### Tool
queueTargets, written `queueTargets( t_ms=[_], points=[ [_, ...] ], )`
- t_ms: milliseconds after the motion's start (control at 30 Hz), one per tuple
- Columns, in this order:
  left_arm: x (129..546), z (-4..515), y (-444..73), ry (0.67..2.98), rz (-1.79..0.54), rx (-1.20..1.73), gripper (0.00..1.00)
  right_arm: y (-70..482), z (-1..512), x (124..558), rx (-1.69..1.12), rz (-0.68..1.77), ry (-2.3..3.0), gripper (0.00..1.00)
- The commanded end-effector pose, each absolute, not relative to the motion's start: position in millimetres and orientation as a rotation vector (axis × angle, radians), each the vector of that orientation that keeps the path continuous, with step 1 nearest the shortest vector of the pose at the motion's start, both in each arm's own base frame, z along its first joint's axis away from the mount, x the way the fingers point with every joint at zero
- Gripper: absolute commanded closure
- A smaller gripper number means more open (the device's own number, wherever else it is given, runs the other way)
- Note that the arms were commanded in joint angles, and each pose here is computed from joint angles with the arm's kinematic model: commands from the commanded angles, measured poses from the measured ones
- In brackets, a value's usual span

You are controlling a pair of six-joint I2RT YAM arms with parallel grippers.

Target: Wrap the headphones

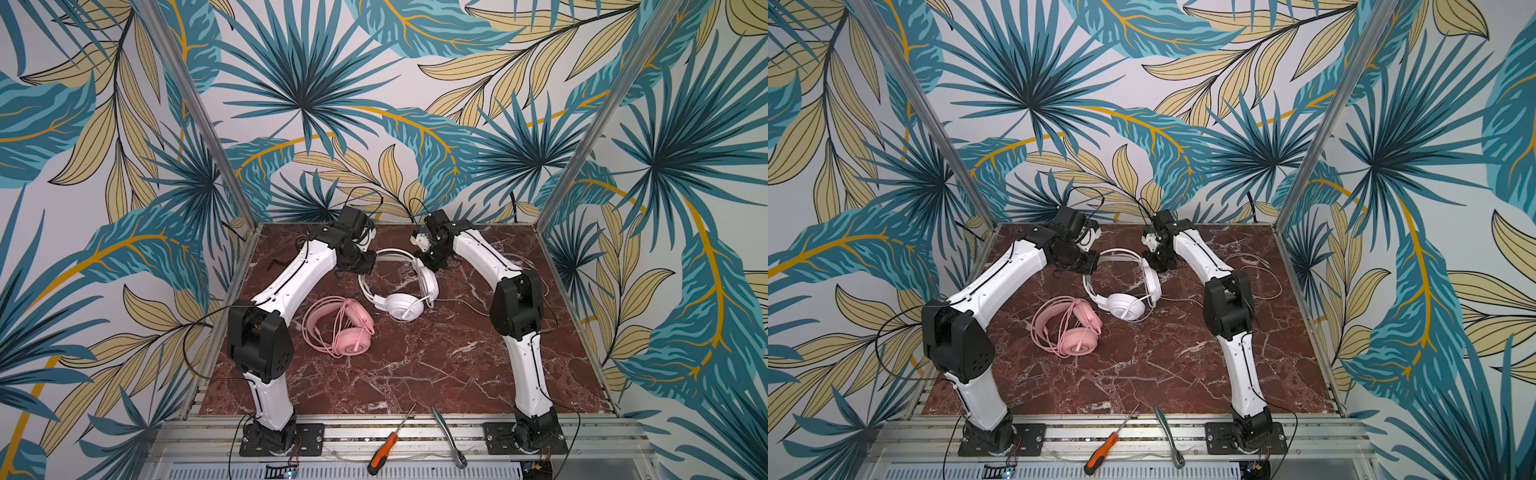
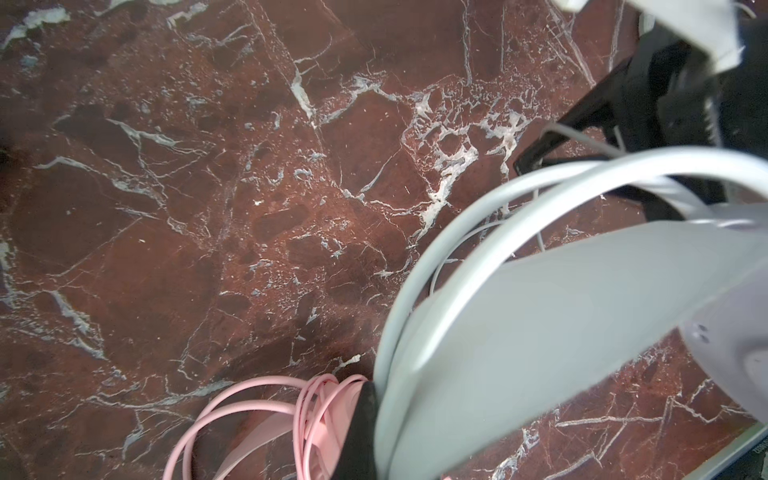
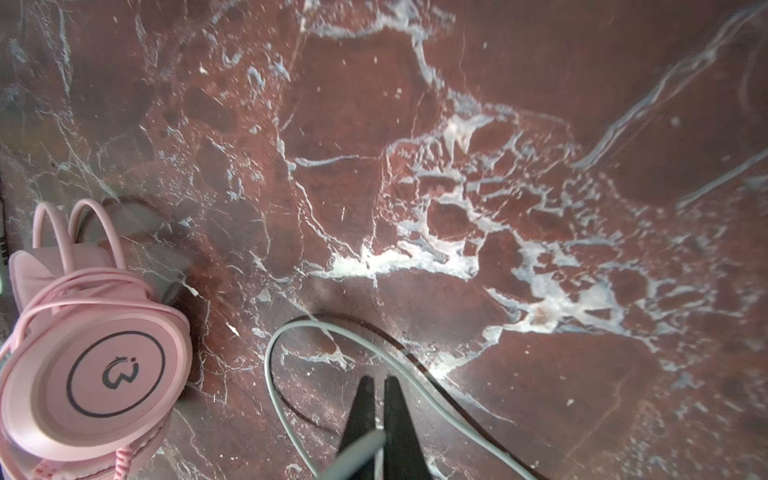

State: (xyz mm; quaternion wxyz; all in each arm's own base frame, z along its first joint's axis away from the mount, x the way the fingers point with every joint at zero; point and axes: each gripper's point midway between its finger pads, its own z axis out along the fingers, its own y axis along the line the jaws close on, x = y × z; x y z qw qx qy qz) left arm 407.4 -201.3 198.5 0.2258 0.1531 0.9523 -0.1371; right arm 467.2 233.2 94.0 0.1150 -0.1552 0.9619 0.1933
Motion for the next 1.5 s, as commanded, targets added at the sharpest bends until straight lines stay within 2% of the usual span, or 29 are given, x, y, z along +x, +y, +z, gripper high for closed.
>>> queueTargets(
  t_ms=[0, 400, 667, 800, 1133, 1467],
  points=[
    [404.0, 251.9, -217.3, 2.494, -0.530, 0.423, 1.00, 242.9, 125.3, 477.4, -0.384, 0.662, 2.680, 0.96],
    [403.3, 252.3, -217.5, 2.503, -0.563, 0.390, 1.00, 250.1, 117.5, 463.4, -0.252, 0.827, 2.577, 0.77],
    [408.5, 248.8, -209.6, 2.521, -0.571, 0.330, 1.00, 248.0, 122.6, 457.2, -0.210, 0.865, 2.486, 0.69],
    [411.6, 250.4, -204.0, 2.524, -0.574, 0.285, 1.00, 246.6, 120.9, 454.5, -0.192, 0.882, 2.446, 0.61],
    [416.1, 259.3, -193.9, 2.512, -0.594, 0.196, 1.00, 242.7, 97.1, 439.5, -0.073, 0.952, 2.417, 0.49],
    [423.2, 266.2, -189.1, 2.500, -0.596, 0.129, 1.00, 241.3, 76.7, 424.9, 0.039, 1.037, 2.411, 0.47]
  ],
)
